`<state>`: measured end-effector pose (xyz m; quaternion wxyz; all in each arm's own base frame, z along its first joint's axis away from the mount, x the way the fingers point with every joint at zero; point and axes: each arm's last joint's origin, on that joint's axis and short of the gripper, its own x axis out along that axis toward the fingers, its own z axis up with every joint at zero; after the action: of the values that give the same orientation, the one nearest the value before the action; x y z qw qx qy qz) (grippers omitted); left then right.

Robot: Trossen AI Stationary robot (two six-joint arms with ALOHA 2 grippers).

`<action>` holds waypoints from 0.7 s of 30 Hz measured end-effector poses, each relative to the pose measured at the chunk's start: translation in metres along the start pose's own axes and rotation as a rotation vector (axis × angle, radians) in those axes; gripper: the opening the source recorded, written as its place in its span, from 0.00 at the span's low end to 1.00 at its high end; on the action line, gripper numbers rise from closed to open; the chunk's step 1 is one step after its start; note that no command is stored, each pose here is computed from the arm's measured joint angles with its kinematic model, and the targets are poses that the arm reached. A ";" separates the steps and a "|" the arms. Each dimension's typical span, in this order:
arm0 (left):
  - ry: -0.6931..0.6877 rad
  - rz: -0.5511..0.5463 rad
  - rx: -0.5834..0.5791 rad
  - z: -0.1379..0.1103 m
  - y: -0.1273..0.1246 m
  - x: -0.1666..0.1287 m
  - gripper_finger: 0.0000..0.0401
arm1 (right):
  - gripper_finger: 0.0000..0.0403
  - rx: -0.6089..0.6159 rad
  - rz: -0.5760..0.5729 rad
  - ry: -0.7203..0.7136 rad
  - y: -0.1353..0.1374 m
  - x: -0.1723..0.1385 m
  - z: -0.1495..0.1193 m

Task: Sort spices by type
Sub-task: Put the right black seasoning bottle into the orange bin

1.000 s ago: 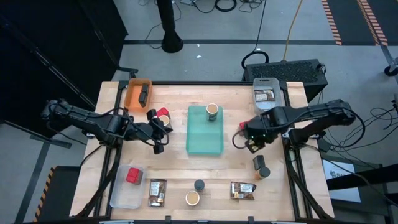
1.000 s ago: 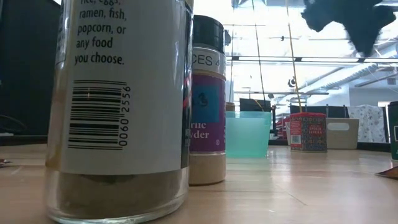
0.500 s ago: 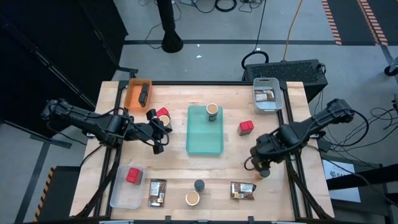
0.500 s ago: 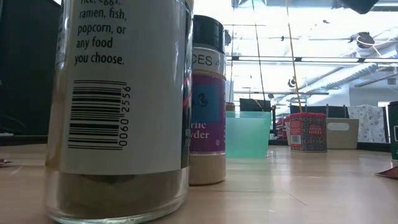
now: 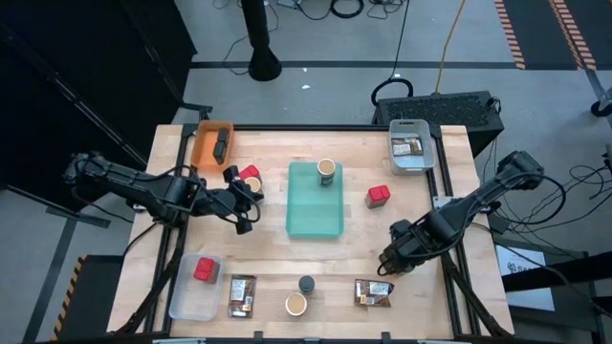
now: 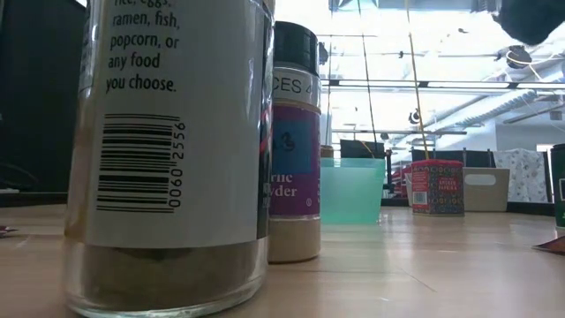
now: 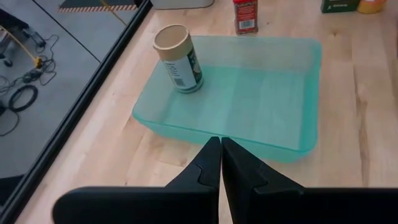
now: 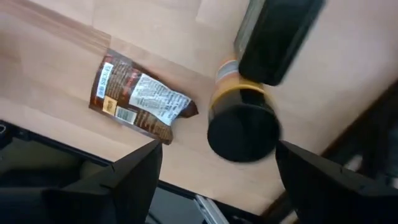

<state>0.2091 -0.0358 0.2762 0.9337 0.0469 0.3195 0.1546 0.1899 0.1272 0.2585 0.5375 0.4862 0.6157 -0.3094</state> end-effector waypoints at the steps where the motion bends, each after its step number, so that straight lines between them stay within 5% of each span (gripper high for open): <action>1: 0.000 0.000 0.001 0.000 0.000 0.000 0.04 | 0.74 0.002 0.004 0.014 -0.001 0.007 0.001; 11: -0.004 -0.001 0.004 0.000 0.000 0.000 0.04 | 0.74 0.042 -0.069 0.009 -0.011 0.032 0.008; 21: -0.014 0.020 0.003 0.001 0.000 0.000 0.04 | 0.74 -0.039 0.004 0.005 -0.006 0.020 0.005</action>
<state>0.2097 -0.0354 0.2772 0.9342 0.0527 0.3128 0.1630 0.1875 0.1259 0.2373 0.5457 0.4776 0.6222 -0.2950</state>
